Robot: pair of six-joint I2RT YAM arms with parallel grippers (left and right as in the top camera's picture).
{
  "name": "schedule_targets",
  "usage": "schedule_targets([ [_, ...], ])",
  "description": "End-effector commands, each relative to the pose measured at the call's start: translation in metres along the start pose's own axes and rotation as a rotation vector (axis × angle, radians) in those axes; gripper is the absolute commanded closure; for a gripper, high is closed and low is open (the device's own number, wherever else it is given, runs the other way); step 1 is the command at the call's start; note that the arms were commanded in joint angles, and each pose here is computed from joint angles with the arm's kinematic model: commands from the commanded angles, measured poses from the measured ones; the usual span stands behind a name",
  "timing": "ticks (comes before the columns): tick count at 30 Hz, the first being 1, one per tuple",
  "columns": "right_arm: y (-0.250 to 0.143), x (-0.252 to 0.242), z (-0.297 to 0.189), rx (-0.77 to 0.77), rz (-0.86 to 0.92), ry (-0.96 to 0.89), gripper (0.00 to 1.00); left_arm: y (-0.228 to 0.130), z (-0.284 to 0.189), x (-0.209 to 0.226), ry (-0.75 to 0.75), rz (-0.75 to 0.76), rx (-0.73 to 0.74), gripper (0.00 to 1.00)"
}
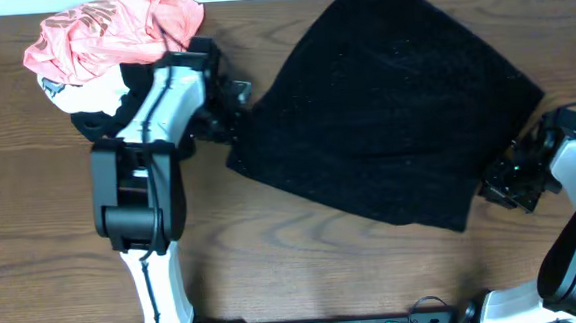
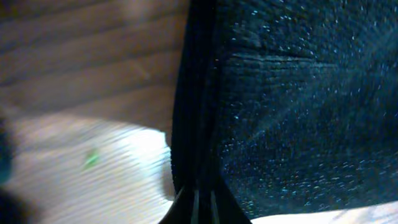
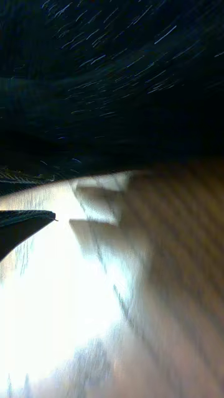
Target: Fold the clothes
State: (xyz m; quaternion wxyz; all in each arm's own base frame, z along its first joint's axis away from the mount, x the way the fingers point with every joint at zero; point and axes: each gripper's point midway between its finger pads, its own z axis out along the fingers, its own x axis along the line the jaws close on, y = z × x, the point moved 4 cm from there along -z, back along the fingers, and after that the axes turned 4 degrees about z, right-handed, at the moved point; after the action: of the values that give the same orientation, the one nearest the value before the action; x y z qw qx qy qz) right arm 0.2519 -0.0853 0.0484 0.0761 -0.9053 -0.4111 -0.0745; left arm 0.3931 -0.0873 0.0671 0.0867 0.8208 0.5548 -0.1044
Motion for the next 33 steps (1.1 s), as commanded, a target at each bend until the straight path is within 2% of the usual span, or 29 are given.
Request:
schedule_targets([
  [1,-0.005,0.015,0.002,0.012,-0.057,0.028,0.86,-0.01,-0.011,0.006,0.018,-0.049,0.011,0.94],
  [10,-0.022,0.035,0.008,0.054,-0.132,-0.001,0.88,-0.028,-0.01,-0.001,-0.004,-0.071,0.099,0.94],
  [14,-0.012,0.03,0.008,0.003,-0.095,-0.04,0.99,-0.03,-0.006,-0.009,-0.007,-0.072,0.12,0.94],
  [24,0.006,-0.007,0.001,-0.051,0.059,-0.096,0.99,-0.026,0.02,-0.068,0.005,0.063,0.153,0.94],
  [33,0.029,-0.033,-0.008,-0.124,0.175,-0.039,0.99,-0.019,0.037,-0.112,0.018,0.136,0.131,0.94],
])
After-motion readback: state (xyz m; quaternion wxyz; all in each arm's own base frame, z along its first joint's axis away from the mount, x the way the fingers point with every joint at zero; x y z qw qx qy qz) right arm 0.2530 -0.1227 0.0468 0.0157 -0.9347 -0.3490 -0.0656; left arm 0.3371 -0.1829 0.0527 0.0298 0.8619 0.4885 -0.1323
